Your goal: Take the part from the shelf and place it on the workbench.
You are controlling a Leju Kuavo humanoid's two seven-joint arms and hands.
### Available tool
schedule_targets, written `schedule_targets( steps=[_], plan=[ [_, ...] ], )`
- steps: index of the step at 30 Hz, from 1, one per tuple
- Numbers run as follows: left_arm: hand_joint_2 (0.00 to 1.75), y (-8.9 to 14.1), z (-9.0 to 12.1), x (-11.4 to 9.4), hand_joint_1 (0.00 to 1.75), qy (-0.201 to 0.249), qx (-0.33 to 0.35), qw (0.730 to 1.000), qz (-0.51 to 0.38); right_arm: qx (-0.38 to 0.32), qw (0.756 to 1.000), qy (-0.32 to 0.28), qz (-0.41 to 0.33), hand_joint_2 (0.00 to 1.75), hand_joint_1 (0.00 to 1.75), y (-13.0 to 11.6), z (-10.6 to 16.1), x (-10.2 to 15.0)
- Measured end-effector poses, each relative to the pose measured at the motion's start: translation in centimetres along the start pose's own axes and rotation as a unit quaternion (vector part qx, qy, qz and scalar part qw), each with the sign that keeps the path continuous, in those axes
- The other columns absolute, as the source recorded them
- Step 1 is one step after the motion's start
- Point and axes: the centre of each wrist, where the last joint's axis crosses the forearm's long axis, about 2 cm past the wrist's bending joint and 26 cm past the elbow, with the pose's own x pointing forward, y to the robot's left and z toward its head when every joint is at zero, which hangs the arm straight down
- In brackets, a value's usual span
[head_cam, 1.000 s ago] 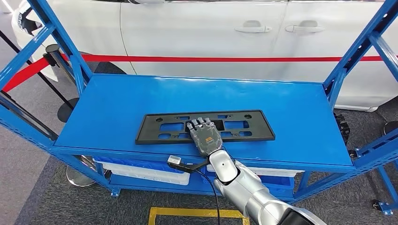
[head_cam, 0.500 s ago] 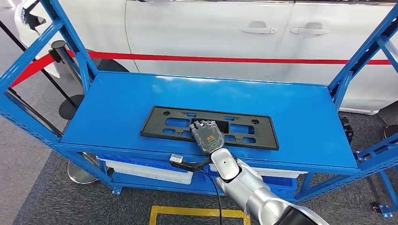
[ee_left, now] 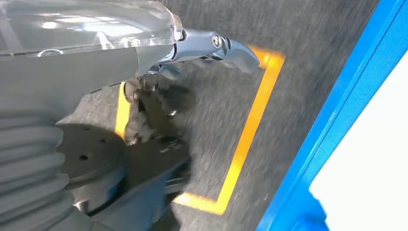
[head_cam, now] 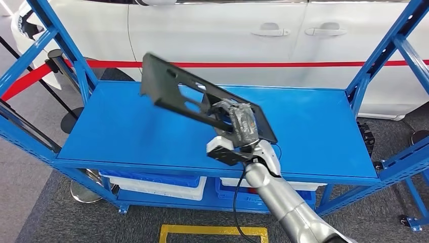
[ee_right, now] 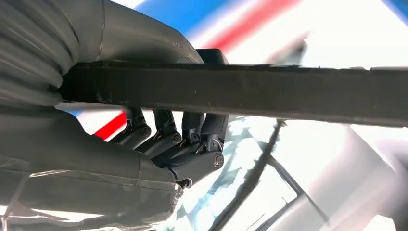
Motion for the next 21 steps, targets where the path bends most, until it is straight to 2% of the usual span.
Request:
schedule_targets(
  steps=[2,4,6,10,13,15,21],
  plan=[
    [1.75,0.1,0.0,0.0,0.0,0.011,0.006,1.0,-0.008,-0.057,0.99,-0.042,-0.122,1.75,1.55,-2.1,0.2,1.1],
    [1.75,0.3,0.2,-0.3,0.0,0.03,0.007,0.999,-0.016,-0.087,0.967,-0.09,-0.22,1.75,1.55,-3.9,0.6,2.8],
    [1.75,0.4,0.3,-0.5,0.0,0.048,0.011,0.999,-0.022,-0.095,0.937,-0.147,-0.302,1.75,1.55,-5.9,0.4,4.8],
    [1.75,0.6,0.4,-0.6,0.0,0.074,0.022,0.996,-0.035,-0.08,0.866,-0.26,-0.42,1.75,1.55,-9.4,0.5,8.2],
    [1.75,0.7,0.5,-0.7,0.0,0.097,0.032,0.994,-0.045,-0.054,0.823,-0.31,-0.474,1.75,1.55,-10.8,1.0,9.8],
    [1.75,0.6,0.5,-0.7,0.0,0.113,0.037,0.992,-0.05,-0.034,0.808,-0.325,-0.49,1.75,1.55,-11.4,1.1,10.3],
    [1.75,0.6,0.5,-0.7,0.0,0.152,0.053,0.985,-0.059,0.015,0.81,-0.31,-0.497,1.75,1.55,-11.8,1.7,10.0]
  ],
)
